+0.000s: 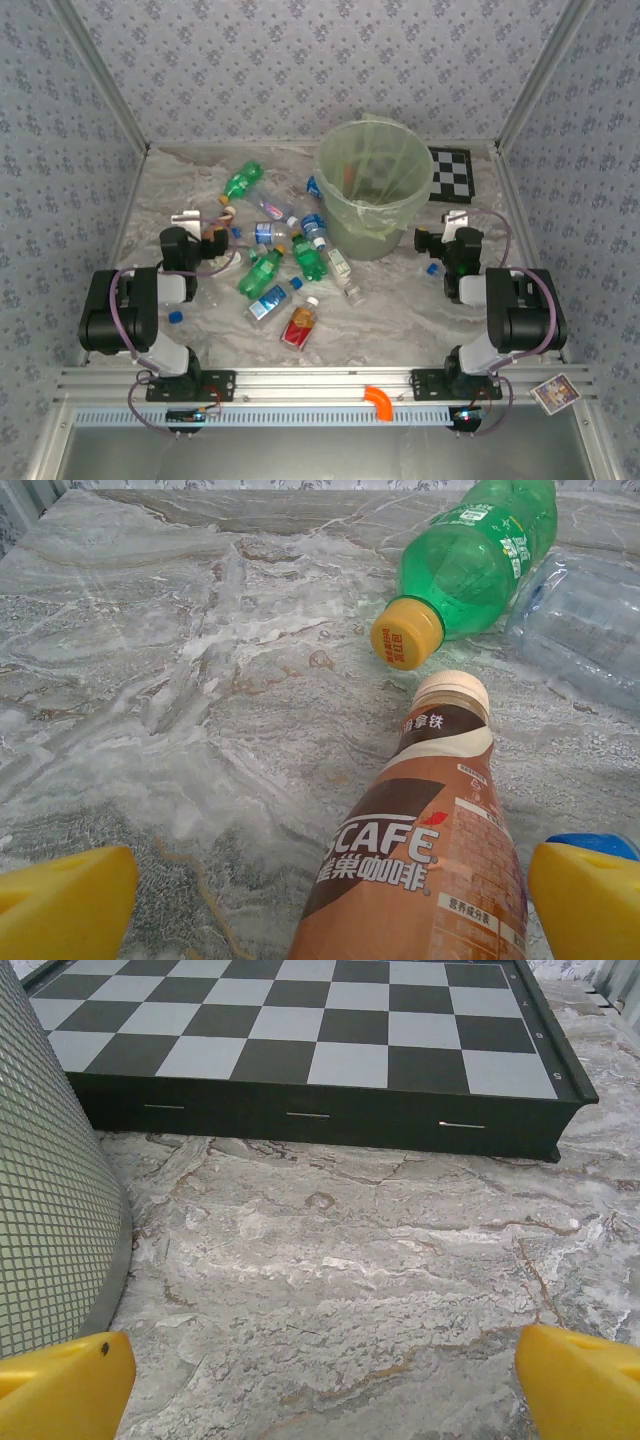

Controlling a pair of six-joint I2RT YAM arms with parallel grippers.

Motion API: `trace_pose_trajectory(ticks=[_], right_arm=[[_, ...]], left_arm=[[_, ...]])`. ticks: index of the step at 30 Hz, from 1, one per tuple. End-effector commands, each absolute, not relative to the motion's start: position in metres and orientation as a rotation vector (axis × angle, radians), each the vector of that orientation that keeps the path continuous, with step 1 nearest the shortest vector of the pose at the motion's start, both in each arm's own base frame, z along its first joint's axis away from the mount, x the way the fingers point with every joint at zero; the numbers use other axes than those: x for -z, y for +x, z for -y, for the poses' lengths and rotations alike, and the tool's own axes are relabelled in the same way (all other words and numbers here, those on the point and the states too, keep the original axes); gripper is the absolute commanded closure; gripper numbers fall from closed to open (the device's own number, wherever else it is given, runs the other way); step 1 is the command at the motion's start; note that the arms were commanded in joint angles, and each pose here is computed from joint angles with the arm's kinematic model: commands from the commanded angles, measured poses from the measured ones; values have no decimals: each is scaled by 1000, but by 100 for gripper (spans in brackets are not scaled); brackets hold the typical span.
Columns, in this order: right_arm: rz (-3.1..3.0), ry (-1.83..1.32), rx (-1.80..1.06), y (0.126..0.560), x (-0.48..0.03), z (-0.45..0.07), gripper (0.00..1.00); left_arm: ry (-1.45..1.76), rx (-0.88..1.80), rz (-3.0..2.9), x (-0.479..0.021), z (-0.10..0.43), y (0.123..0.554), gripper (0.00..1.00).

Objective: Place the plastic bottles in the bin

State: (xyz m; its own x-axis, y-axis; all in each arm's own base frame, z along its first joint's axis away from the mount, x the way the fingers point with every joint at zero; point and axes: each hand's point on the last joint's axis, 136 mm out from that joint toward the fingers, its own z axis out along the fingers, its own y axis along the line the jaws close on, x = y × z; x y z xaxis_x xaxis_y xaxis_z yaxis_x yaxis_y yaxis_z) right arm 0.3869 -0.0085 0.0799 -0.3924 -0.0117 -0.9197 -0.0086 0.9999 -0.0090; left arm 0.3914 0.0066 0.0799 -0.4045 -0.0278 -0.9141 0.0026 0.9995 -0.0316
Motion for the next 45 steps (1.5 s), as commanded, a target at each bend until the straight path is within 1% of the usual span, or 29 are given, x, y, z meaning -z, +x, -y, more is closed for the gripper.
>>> trace_pose_trajectory(ticks=[1, 21, 26, 30, 35, 37, 38, 39, 41, 45], right_arm=[[-1955, -34, 1, 392, -85, 7, 0], [-1955, -12, -5, 392, -86, 12, 0], [-1954, -12, -4, 392, -86, 12, 1], [-1936, 12, 14, 389, -96, 16, 0], [-1925, 65, 58, 383, -122, 24, 1], [-1917, 144, 87, 377, -135, 34, 0], [-1917, 235, 85, 374, -141, 41, 0], [-1932, 353, 55, 369, -144, 47, 1], [-1935, 452, 1, 364, -160, 53, 0], [-1947, 742, -84, 342, -180, 63, 0]], left_arm=[[-36, 29, -1964, -88, -9, 398, 0], [-39, 28, -1964, -88, -9, 398, 0], [-81, 7, -1965, -91, -16, 398, 0], [-94, 11, -1975, -100, -19, 398, 0], [-176, -29, -1996, -129, -30, 394, 0], [-379, -84, -2035, -148, -51, 388, 0], [-465, -120, -2058, -159, -60, 385, 0], [-530, -141, -2104, -167, -64, 380, 0], [-669, -145, -2138, -180, -71, 374, 0], [-734, 55, -2120, -202, -51, 375, 0]])
